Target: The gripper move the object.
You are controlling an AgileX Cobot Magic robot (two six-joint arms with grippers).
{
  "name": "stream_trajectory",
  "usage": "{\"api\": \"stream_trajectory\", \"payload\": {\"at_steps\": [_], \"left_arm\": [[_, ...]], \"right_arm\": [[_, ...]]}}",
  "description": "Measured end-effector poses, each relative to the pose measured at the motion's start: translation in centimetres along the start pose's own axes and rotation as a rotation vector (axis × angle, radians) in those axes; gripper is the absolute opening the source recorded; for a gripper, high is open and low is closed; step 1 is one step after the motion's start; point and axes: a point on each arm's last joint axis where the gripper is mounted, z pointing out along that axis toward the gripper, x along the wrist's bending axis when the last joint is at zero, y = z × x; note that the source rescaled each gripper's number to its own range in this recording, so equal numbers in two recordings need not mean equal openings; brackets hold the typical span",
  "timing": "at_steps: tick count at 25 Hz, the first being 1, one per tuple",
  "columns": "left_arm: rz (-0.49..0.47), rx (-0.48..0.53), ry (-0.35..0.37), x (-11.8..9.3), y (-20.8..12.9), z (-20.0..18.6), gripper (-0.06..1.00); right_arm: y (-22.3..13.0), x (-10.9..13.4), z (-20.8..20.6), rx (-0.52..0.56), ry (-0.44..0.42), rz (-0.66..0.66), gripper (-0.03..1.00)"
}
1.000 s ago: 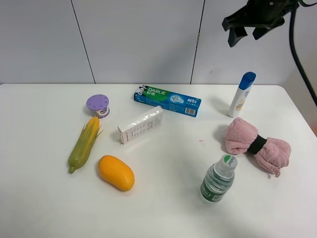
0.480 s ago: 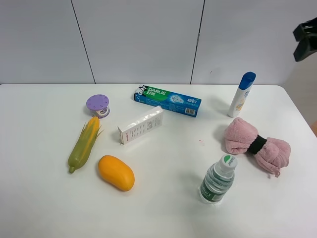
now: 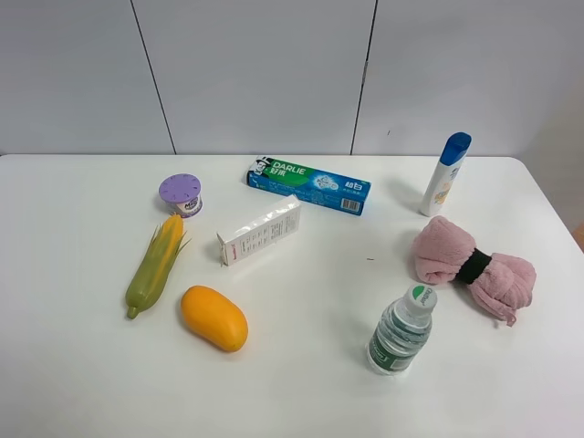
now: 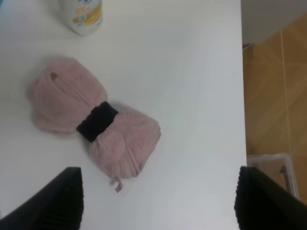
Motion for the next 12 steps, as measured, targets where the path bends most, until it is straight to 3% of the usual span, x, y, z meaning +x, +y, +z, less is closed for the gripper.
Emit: {"api": "stream_trajectory", "payload": {"at_steps": [3, 5, 9, 12], "left_arm": [[0.000, 0.000, 0.000, 0.0, 0.0, 0.0, 1.00], [0.000, 0.000, 0.000, 0.0, 0.0, 0.0, 1.00], [0.000, 0.000, 0.000, 0.0, 0.0, 0.0, 1.00], [0.000, 0.000, 0.000, 0.0, 0.0, 0.0, 1.00]], "right_arm": [[-2.7, 0.3, -2.2, -0.116, -0.009, 0.011, 0.35], [-4.7, 0.4, -3.7, -0.207, -0.022, 0.015, 0.41], [-9.0, 0.8, -5.5, -0.311, -0.044, 0.021, 0.82], [-12.2, 1.2, -5.7, -0.349, -0.061, 0.021, 0.96]]}}
